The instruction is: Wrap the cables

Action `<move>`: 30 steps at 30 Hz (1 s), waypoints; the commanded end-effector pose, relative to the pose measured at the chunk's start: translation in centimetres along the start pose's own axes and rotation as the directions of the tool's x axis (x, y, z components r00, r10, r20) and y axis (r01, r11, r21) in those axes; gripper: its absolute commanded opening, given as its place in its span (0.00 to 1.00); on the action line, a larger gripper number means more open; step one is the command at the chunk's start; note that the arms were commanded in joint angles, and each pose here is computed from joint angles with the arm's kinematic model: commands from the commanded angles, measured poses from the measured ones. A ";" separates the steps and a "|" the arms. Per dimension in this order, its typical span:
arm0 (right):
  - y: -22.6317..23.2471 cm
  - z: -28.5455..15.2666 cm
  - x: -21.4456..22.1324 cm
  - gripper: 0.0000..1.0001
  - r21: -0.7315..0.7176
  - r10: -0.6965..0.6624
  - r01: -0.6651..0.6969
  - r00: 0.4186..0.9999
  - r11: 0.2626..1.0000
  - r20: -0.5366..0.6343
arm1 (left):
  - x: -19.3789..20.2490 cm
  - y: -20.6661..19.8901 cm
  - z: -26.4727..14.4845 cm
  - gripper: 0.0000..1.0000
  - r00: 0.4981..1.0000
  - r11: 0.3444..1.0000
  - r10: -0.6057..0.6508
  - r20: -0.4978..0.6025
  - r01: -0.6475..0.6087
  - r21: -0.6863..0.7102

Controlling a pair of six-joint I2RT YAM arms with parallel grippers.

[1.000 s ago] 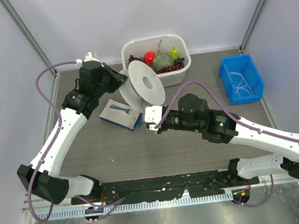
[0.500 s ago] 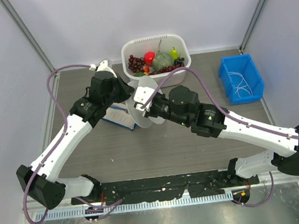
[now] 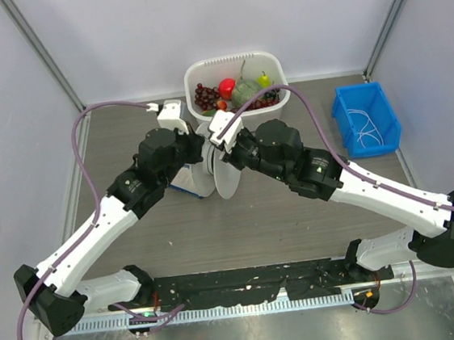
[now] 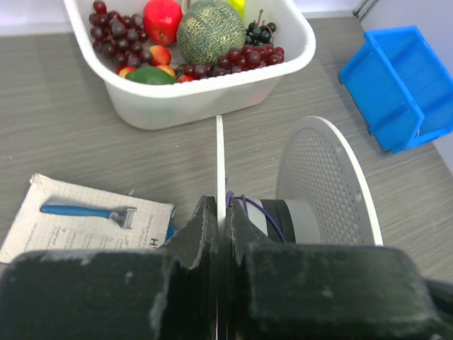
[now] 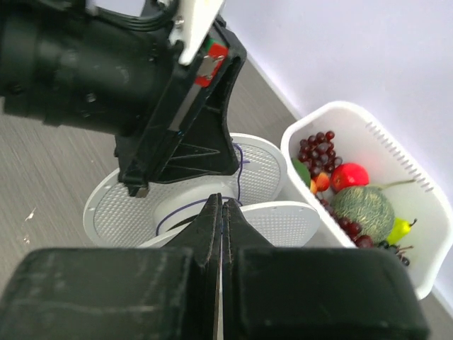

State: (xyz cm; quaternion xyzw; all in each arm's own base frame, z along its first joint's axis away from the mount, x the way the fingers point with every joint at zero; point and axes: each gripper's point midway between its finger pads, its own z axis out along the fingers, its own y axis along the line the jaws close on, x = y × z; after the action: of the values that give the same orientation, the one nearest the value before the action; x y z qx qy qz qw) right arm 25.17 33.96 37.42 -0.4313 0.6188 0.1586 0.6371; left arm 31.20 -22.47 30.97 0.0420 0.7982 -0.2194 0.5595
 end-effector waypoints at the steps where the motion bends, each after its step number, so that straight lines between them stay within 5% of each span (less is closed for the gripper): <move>1: -2.1 -1.5 -4.2 0.01 0.033 0.084 -0.088 0.990 0.996 0.115 | -3.4 -1.4 -1.3 0.00 0.960 0.978 0.202 0.192 -0.210 0.020; 10: -1.5 -2.0 -2.9 0.01 0.019 0.140 -0.141 0.987 0.990 0.079 | -4.0 -3.3 -2.5 0.00 0.896 0.935 0.336 0.290 -0.355 0.015; 20: -2.9 -2.8 1.8 0.01 0.072 0.271 -0.270 0.963 0.960 -0.003 | -4.0 -4.8 -4.6 0.00 0.756 0.843 0.496 0.427 -0.538 -0.027; 30: -4.4 -3.5 4.6 0.01 0.053 0.499 -0.498 0.867 0.865 -0.002 | -3.2 -7.8 -5.4 0.00 0.607 0.730 0.591 0.531 -0.683 -0.031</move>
State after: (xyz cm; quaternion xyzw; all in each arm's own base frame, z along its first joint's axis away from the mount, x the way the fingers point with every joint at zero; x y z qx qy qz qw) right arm 26.22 28.63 32.85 -0.3044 0.7265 0.2534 0.5616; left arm 25.90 -26.86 32.85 0.3303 0.6054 -0.0866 0.7189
